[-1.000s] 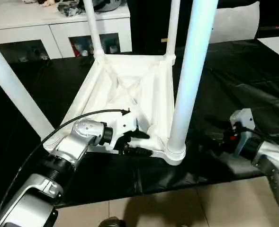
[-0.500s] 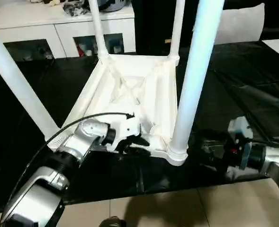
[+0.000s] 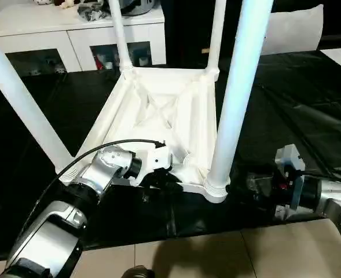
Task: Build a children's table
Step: Rotate leg to tighten
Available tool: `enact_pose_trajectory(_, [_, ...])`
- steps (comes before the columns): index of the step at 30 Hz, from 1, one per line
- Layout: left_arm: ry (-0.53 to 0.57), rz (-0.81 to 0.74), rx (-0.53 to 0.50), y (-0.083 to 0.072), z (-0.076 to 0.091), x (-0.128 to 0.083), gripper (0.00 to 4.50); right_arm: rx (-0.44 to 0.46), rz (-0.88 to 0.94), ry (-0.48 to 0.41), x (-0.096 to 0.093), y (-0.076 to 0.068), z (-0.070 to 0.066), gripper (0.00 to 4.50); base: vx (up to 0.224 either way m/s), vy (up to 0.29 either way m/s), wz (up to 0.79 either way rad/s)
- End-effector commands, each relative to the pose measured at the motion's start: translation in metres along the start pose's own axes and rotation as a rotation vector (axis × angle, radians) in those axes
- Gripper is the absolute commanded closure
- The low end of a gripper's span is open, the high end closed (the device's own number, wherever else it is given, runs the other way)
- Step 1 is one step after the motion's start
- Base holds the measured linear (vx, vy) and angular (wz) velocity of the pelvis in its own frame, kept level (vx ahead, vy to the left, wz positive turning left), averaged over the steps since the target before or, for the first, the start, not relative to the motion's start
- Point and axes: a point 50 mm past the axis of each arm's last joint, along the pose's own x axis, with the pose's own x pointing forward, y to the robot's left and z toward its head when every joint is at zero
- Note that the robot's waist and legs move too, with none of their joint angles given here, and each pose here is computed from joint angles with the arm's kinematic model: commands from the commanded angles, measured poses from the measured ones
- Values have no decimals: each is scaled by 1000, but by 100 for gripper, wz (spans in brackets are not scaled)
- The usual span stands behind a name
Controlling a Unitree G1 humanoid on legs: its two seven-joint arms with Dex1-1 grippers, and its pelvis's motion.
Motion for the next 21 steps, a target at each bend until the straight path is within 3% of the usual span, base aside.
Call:
enact_pose_trajectory(1, [39,22,-47,0,-11,-9,446,-42,17,1,5,-2,8,0,0,0,0])
enact_pose_trajectory(4, [85,57,-63,-1,-21,-13,446,-55,20,-3,8,-4,9,0,0,0,0])
enact_pose_trajectory(7, [50,148,-171,0,-28,-22,446,-68,28,-14,13,-4,11,0,0,0,0])
enact_pose_trajectory(14, [63,241,-193,-10,-36,-36,446,-93,17,-25,23,-7,11,0,0,0,0])
enact_pose_trajectory(21, [31,111,-20,-29,-27,-34,446,-148,71,-11,41,-13,13,0,0,0,0])
